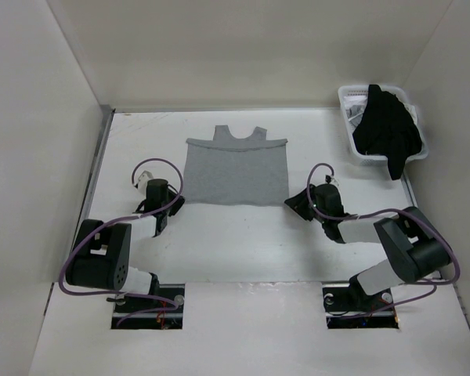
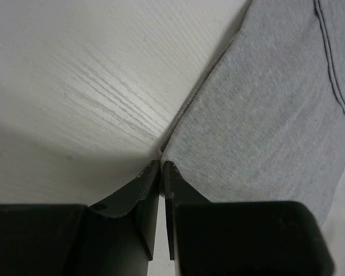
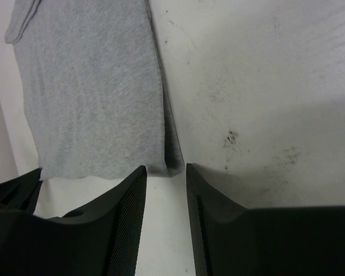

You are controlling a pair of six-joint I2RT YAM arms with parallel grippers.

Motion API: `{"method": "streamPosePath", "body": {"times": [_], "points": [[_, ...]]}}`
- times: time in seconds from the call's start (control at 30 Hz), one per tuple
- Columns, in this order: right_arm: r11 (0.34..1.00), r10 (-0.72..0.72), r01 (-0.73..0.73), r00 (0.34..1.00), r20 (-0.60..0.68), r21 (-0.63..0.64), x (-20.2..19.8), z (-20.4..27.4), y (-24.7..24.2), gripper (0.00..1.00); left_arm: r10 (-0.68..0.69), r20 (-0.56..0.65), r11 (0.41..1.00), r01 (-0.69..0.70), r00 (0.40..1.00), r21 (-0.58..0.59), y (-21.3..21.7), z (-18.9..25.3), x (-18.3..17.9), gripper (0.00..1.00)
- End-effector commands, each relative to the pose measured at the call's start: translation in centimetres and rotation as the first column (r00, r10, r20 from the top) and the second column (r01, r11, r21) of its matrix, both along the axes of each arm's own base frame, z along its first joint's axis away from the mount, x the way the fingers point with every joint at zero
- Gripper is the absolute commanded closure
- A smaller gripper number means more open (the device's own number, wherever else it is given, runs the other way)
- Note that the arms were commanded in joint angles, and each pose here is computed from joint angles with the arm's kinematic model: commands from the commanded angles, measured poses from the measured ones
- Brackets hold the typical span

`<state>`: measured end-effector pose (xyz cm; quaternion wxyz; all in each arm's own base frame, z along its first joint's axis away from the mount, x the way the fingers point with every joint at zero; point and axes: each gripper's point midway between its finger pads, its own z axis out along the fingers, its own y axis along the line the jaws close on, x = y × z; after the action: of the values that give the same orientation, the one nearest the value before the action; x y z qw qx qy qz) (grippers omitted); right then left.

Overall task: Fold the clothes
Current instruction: Fold the tank top

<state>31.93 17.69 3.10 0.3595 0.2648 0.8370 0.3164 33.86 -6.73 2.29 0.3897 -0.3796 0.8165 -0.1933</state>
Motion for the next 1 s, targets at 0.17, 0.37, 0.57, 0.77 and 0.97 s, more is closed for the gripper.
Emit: {"method": "streamPosePath", "body": {"times": [0.17,0.37,0.57,0.77,0.97], "points": [[1.000,-0.009,0.009,0.999,-0.043,-0.009,-1.1,-1.0,-0.6,0.66,0.003,0.050,1.000,-0.003,0.999,-0.008,-0.1,1.2,0.2,0.93],[1.000,-0.013,0.012,0.999,-0.039,-0.006,-0.1,-1.4,-0.3,0.70,0.003,0.054,1.000,-0.003,0.999,-0.010,-0.2,1.3,0.3,0.93],[0.999,-0.033,0.032,0.999,-0.027,-0.008,0.5,-1.5,-0.6,0.79,0.002,0.054,1.000,-0.001,0.999,-0.010,-0.2,1.2,0.4,0.93],[0.999,-0.052,0.052,0.999,0.008,-0.014,0.9,-0.8,-0.8,0.98,-0.007,0.084,1.000,0.008,0.996,-0.013,-0.5,2.3,0.6,0.96],[0.997,-0.038,0.051,0.978,0.206,-0.062,0.7,5.7,-1.4,1.00,-0.028,0.245,0.998,0.039,0.969,-0.039,-1.6,9.0,0.8,1.00]]}}
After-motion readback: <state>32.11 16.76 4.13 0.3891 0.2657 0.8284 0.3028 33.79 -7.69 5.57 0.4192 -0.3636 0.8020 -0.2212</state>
